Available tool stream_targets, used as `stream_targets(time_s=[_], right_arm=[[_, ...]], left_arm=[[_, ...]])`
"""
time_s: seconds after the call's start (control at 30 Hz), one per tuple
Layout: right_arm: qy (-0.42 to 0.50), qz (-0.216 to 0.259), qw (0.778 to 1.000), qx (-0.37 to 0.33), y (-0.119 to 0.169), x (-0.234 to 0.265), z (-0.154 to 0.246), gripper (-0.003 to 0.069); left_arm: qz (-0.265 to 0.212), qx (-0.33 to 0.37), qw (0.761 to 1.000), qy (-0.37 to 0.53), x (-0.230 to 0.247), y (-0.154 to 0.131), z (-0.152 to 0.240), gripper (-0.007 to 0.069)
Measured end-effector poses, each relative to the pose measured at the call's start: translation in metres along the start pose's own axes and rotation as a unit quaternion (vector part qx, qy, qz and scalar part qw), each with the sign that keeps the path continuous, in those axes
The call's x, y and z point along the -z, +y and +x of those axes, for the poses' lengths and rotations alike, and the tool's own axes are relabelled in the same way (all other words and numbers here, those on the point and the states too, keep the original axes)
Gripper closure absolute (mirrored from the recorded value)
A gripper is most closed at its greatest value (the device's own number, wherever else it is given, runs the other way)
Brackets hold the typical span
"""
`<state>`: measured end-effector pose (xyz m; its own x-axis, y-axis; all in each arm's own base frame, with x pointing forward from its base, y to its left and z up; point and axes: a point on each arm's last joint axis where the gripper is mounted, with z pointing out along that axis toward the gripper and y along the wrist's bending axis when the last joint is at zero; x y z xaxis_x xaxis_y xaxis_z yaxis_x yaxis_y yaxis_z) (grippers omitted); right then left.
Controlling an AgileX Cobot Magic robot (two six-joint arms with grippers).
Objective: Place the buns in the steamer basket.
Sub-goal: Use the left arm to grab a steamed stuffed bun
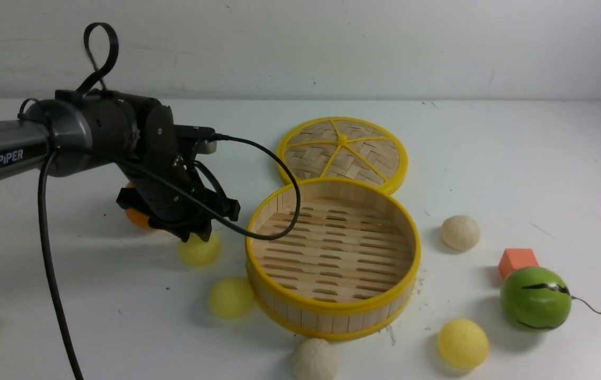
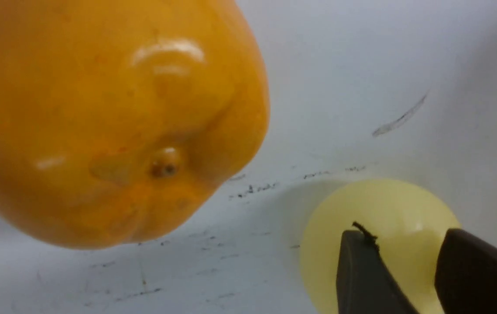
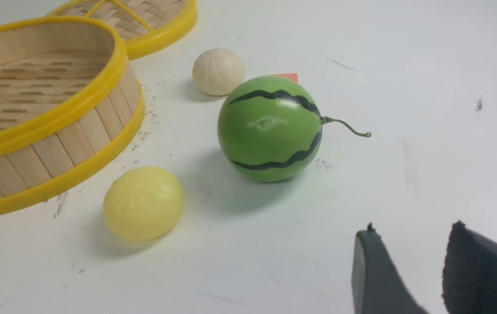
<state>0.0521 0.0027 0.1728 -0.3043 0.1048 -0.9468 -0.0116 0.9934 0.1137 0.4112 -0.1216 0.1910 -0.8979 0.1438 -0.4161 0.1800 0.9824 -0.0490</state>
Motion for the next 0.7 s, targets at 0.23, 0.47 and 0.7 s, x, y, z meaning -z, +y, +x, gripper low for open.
stream_targets(time_s=[0.23,0.47,0.7], right_arm=[[0.0,0.0,1.0,0.0,0.0,0.0,0.0,0.0419],[0.0,0.0,1.0,0.0,0.0,0.0,0.0,0.0419],[0.0,0.0,1.0,0.0,0.0,0.0,0.0,0.0419]], left_arm=[[0.0,0.0,1.0,-0.001,-0.0021,0.0,0.0,0.0386],[-0.001,0.0,1.0,0.009,-0.002,0.0002,0.0018,0.0552],[-0.004,-0.005,1.0,0.016,-0.0013,0.0007,0.0028,0.0638]])
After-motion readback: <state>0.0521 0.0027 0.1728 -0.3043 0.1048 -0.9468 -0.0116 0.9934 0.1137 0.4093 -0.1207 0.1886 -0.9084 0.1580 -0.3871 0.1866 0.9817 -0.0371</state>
